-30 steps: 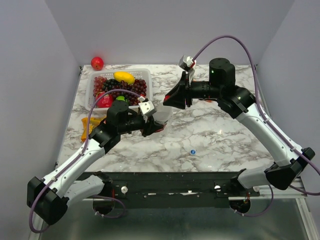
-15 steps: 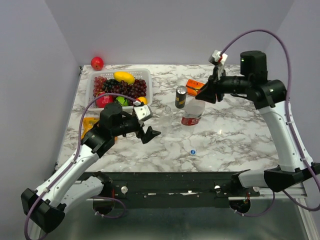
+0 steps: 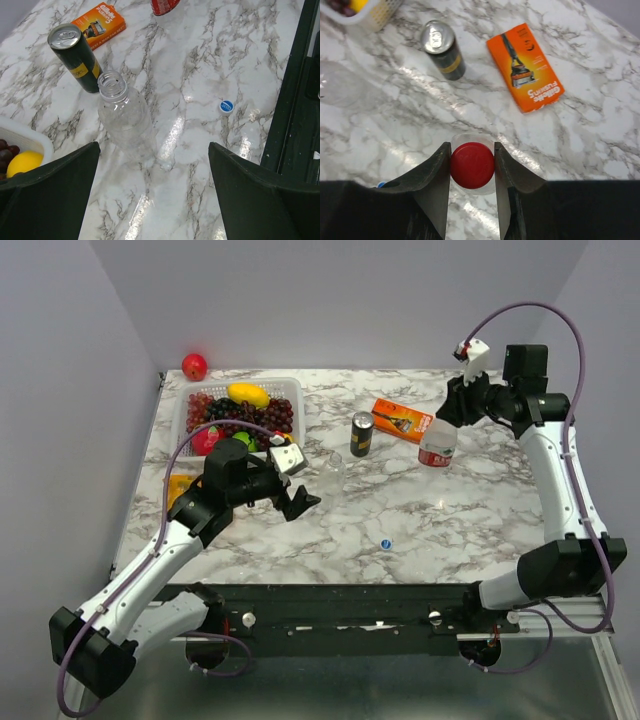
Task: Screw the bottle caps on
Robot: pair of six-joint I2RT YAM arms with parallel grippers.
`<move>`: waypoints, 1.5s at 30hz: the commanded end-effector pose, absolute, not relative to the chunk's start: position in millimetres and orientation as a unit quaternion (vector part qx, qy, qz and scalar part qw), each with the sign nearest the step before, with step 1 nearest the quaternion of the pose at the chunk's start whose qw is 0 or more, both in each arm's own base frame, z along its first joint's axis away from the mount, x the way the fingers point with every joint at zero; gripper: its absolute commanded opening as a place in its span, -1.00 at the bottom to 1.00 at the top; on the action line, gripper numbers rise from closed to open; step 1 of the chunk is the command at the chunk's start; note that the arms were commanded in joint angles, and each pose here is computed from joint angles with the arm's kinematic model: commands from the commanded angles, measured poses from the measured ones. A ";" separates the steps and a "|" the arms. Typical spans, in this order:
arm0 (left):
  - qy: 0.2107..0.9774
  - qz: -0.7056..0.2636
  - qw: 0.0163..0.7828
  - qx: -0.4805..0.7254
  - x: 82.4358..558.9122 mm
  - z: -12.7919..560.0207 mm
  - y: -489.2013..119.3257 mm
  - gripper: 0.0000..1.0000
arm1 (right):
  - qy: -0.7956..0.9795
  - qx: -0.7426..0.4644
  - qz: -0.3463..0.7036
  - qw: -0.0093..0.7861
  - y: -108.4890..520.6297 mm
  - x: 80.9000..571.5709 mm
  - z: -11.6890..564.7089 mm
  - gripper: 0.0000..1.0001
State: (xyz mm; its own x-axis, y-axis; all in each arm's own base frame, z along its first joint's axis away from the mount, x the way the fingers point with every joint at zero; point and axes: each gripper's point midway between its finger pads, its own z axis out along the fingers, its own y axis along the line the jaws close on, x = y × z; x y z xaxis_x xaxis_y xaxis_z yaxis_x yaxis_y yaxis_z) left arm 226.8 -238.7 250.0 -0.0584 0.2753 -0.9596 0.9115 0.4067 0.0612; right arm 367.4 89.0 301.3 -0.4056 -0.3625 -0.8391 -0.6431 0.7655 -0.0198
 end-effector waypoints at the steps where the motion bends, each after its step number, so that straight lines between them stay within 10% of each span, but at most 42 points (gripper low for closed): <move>1: 0.661 -0.285 0.528 0.451 232.4 259.4 -228.5 0.97 | 0.794 -0.299 0.107 0.518 70.3 419.2 309.6 -0.74; 45: 0.699 -0.289 0.508 0.412 248.4 230.3 -207.7 0.97 | 0.843 -0.272 0.101 0.453 52.5 432.9 221.1 0.13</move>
